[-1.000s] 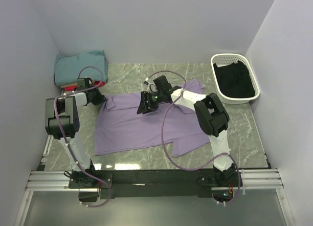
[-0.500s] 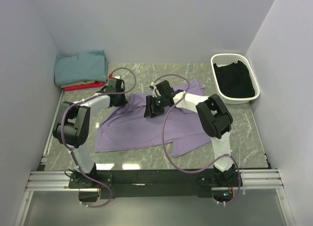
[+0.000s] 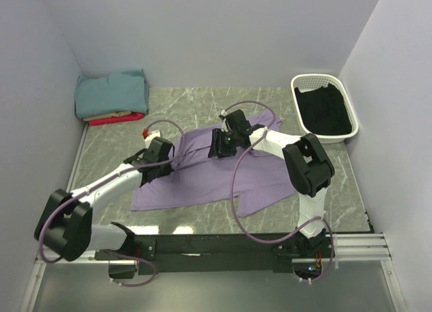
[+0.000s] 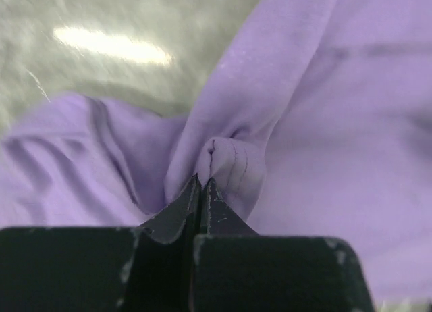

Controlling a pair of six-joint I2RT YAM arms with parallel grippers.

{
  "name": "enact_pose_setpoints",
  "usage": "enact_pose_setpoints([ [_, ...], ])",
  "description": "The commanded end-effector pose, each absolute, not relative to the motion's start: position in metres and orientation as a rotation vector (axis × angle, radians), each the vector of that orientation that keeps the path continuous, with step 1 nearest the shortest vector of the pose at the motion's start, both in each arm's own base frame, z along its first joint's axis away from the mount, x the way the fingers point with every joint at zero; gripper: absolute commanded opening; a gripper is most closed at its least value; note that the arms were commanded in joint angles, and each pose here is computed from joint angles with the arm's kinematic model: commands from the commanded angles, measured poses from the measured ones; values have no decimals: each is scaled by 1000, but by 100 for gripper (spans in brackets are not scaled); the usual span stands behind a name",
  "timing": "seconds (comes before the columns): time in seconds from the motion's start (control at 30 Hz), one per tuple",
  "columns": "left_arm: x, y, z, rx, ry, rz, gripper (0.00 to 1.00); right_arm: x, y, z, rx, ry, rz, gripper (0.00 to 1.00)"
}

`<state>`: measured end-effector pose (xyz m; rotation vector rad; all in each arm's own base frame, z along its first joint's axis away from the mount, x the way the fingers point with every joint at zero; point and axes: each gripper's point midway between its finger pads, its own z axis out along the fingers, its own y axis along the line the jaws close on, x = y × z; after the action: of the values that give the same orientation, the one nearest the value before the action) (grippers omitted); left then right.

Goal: Fold and stack the t-shirts
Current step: Fold the tshirt

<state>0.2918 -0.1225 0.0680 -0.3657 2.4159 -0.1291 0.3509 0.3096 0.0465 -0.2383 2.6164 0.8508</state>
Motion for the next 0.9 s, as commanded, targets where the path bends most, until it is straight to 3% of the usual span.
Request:
enact_pose_setpoints([
  [0.0,258,-157,72,-331,2446,-332,1,358,316,66,-233,2550,892,56],
  [0.07,250,-158,70,-338,2460,-312,8,357,318,65,-236,2550,901,56],
  [0.23,251,-128,81,-413,2399,-101,55,355,321,73,-260,2531,934,56],
  [0.27,252,-122,88,-441,2367,-78,74,354,322,75,-263,2525,946,56],
  [0.37,261,-108,118,-483,2267,-29,93,352,323,79,-266,2522,966,56],
  [0.53,270,-108,139,-473,2206,-47,98,350,330,84,-280,2505,1027,56],
  [0.87,284,-113,114,-464,2255,30,98,292,371,105,-468,2435,1448,55],
])
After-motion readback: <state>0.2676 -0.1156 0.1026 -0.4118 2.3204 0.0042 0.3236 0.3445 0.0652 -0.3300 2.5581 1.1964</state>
